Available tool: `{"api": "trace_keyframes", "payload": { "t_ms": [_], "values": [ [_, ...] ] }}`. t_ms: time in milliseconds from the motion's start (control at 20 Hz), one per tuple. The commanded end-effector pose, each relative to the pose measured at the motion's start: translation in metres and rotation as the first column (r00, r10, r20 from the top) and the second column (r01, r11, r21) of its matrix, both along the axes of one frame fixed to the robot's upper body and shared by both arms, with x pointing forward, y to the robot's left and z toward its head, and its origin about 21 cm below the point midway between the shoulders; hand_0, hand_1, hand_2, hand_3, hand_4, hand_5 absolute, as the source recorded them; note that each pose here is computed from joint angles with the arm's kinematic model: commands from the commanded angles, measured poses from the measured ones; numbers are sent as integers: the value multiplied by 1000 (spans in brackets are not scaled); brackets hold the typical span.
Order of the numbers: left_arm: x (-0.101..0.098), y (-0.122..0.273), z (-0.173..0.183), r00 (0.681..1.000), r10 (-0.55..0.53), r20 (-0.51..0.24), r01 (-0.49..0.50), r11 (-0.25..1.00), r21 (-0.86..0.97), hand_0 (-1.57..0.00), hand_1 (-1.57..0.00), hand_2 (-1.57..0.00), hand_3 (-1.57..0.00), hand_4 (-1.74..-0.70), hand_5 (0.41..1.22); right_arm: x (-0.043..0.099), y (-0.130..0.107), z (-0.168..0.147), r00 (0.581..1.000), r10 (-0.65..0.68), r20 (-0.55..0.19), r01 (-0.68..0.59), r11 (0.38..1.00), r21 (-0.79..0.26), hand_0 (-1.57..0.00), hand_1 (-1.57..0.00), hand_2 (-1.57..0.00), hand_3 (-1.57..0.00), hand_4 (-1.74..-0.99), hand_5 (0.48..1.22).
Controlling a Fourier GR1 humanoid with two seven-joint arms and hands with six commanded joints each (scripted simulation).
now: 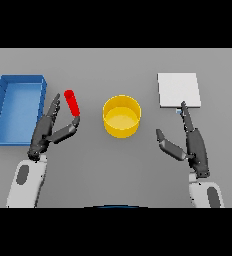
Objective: Pick up the red beaker and tilt it to pour out 1 green nut into yellow bowl. Pick up the yellow bowl and place it on the metallic measuring scale.
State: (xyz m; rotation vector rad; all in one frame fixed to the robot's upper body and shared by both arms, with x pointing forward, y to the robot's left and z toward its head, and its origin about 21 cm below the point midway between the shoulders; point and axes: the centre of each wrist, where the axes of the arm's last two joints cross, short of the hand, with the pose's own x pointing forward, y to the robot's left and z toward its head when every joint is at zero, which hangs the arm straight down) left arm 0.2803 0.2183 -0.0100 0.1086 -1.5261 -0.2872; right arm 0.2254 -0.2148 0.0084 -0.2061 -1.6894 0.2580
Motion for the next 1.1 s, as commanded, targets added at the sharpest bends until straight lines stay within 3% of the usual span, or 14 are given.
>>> {"api": "trace_keyframes", "payload": {
  "t_ms": [0, 350, 500, 850, 1050],
  "values": [
    [5, 1, -3, 1000, -4, 9, 4, 1000, 0, 1, 1, 1, 1, -1240, 641, 1, 1, 0, 1000, 4, -6, -4, 1000, 11, 1, 1, 1, 1, -1273, 632],
    [40, -6, -8, 1000, -7, 3, 7, 1000, 2, 1, 1, 1, 1, -1280, 682, 5, 5, 2, 1000, -3, -3, 3, 1000, -1, 1, 1, 1, 1, -1266, 635],
    [52, -8, -11, 1000, -9, -2, 9, 1000, 7, 1, 1, 1, 1, -1298, 689, -2, 3, -2, 1000, 0, 0, 0, 1000, 5, 1, 1, 1, 1, -1270, 642],
    [72, -17, -9, 1000, -15, -27, 16, 1000, 24, 1, 1, 1, 1, -1289, 683, 2, -1, 3, 1000, -9, -9, 9, 1000, 12, 1, 1, 1, 1, -1265, 638],
    [79, -20, -13, 999, -35, 0, 35, 999, -17, 1, 1, 1, 1, -1329, 695, 1, 0, -4, 1000, -14, -13, 14, 1000, -2, 1, 1, 1, 1, -1264, 640]
  ]
}}
